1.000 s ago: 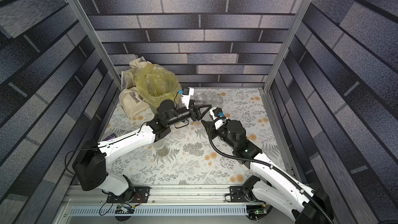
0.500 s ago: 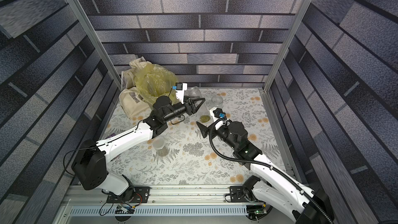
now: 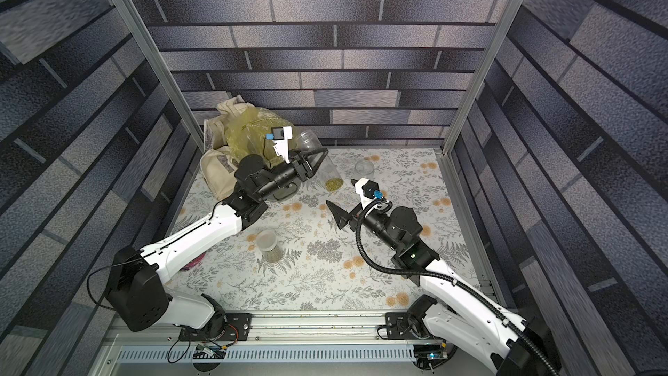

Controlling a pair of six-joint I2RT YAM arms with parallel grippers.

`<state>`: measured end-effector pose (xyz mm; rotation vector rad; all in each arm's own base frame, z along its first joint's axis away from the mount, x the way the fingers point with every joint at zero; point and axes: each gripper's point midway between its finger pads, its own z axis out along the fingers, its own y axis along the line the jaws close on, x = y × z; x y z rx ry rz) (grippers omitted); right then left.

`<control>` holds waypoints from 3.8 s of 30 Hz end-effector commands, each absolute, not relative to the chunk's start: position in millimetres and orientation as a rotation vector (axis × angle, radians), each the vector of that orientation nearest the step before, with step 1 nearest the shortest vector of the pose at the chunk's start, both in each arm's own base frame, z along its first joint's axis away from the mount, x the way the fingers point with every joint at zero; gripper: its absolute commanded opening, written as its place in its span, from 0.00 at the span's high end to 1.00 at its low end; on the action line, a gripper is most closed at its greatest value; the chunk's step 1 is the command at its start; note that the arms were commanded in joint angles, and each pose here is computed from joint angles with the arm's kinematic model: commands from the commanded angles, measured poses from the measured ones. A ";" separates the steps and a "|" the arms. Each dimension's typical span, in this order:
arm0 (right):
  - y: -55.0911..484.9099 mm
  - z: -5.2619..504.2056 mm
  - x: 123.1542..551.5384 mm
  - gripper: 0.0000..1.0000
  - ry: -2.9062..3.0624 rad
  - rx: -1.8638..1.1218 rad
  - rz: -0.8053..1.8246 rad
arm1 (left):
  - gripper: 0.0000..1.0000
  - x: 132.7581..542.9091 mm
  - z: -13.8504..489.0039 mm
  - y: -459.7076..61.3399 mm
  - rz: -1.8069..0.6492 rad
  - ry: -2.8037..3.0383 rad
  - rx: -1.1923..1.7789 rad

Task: Empty moldy mung beans from jars
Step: Pour the moldy mung beans from the jar into the trash bin.

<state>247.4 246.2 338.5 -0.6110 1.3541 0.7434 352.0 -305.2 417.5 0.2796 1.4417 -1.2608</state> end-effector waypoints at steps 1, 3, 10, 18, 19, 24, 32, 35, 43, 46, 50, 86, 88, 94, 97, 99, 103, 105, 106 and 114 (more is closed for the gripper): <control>249.1 357.6 243.3 0.00 1.250 -0.589 0.798 | 0.45 339.1 462.3 -281.5 -1.322 1.296 0.203; 250.6 360.3 245.9 0.00 1.221 -0.576 0.802 | 0.45 334.0 468.9 -276.6 -1.341 1.265 0.190; 254.9 369.8 263.5 0.00 1.110 -0.497 0.793 | 0.46 322.9 477.1 -264.7 -1.419 1.225 0.126; 272.0 382.8 281.7 0.00 1.057 -0.492 0.805 | 0.47 320.6 470.8 -255.7 -1.436 1.239 0.080; 274.6 383.4 281.2 0.00 1.057 -0.501 0.811 | 0.47 321.4 469.1 -254.7 -1.438 1.242 0.074; 276.1 387.8 282.2 0.00 1.046 -0.499 0.819 | 0.47 326.1 462.4 -253.3 -1.471 1.245 0.042; 281.8 388.2 283.9 0.06 1.055 -0.515 0.834 | 0.47 326.7 464.1 -262.2 -1.541 1.239 0.048; 283.5 389.1 282.6 0.06 1.053 -0.528 0.840 | 0.47 328.3 458.6 -265.3 -1.556 1.255 0.035; 289.7 393.4 284.8 0.07 1.046 -0.543 0.854 | 0.47 324.5 453.7 -284.2 -1.598 1.282 0.065; 292.9 394.1 286.5 0.09 1.048 -0.550 0.861 | 0.47 323.5 454.8 -289.8 -1.616 1.281 0.074; 293.8 394.0 288.6 0.13 1.049 -0.547 0.859 | 0.47 323.3 456.6 -291.0 -1.631 1.274 0.070; 294.1 405.0 275.1 0.28 0.998 -0.581 0.895 | 0.48 334.6 440.2 -292.7 -1.674 1.308 0.009; 294.1 406.1 275.7 0.28 0.997 -0.578 0.897 | 0.48 334.3 439.6 -293.3 -1.672 1.312 0.010; 294.7 407.3 277.3 0.38 1.004 -0.577 0.893 | 0.48 333.5 435.9 -293.6 -1.662 1.323 0.012; 296.5 406.9 278.2 0.43 1.025 -0.589 0.893 | 0.47 333.5 433.2 -290.5 -1.648 1.327 0.003; 300.0 405.1 280.0 0.45 1.050 -0.606 0.895 | 0.44 333.2 431.7 -289.4 -1.635 1.335 0.006; 301.6 402.8 283.7 0.46 1.071 -0.601 0.893 | 0.15 332.3 431.8 -285.2 -1.600 1.342 -0.002; 302.4 402.6 284.8 0.46 1.079 -0.603 0.893 | 0.00 331.3 432.4 -283.3 -1.575 1.348 0.003; 302.8 402.4 286.2 0.47 1.088 -0.601 0.890 | 0.00 330.4 433.2 -281.6 -1.554 1.350 0.009; 309.3 397.9 303.3 0.48 1.233 -0.615 0.846 | 0.00 320.9 442.1 -212.1 -1.077 1.387 -0.041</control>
